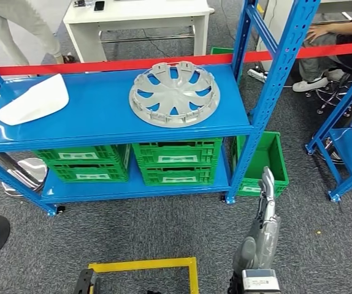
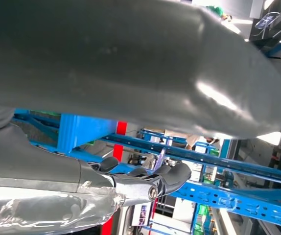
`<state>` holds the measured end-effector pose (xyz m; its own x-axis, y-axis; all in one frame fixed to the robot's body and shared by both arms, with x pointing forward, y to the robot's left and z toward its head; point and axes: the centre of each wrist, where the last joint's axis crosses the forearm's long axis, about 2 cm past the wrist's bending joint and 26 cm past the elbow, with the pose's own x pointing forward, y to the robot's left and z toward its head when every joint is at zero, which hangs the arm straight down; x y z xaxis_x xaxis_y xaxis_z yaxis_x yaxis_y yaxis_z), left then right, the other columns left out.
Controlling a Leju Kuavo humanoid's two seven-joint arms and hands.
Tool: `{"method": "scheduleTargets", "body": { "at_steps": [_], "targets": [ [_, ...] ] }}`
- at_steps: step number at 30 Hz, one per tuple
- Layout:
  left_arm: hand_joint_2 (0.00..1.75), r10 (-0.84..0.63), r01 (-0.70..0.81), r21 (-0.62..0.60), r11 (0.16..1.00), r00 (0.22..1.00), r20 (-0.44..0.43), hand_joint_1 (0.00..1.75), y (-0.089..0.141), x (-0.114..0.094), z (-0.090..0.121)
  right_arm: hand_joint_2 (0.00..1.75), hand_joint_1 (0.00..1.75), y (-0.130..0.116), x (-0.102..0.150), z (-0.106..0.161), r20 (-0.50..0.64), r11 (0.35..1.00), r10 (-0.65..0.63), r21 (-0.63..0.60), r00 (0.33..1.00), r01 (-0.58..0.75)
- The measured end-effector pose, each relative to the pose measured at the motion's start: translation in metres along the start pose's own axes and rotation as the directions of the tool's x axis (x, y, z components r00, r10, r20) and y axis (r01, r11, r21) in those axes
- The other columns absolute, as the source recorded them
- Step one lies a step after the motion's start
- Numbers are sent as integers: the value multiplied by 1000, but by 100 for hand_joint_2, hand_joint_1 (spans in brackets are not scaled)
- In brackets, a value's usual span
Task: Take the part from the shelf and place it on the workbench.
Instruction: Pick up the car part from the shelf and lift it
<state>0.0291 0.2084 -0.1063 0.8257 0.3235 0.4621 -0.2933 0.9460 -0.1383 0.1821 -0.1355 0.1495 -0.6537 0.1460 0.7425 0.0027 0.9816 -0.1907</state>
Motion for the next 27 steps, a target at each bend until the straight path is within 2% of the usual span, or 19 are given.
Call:
{"method": "scheduleTargets", "body": {
  "at_steps": [16, 20, 27],
  "targets": [
    [0, 9, -9, 4, 1000, 1000, -2, 0, -1, 0, 0, 0, 0, 0, 0, 1, -14, 1000, -1, -8, 1000, 1],
    [0, 9, -9, 1, 1000, 1000, -2, 0, 0, 0, 0, 175, 0, 0, 0, 1, -24, 1000, -27, 1, 999, 28],
    [0, 6, -6, -2, 1000, 1000, -2, 0, -1, 0, 0, 175, 0, 0, 0, 1, -24, 999, -42, 3, 999, 42]
  ]
}}
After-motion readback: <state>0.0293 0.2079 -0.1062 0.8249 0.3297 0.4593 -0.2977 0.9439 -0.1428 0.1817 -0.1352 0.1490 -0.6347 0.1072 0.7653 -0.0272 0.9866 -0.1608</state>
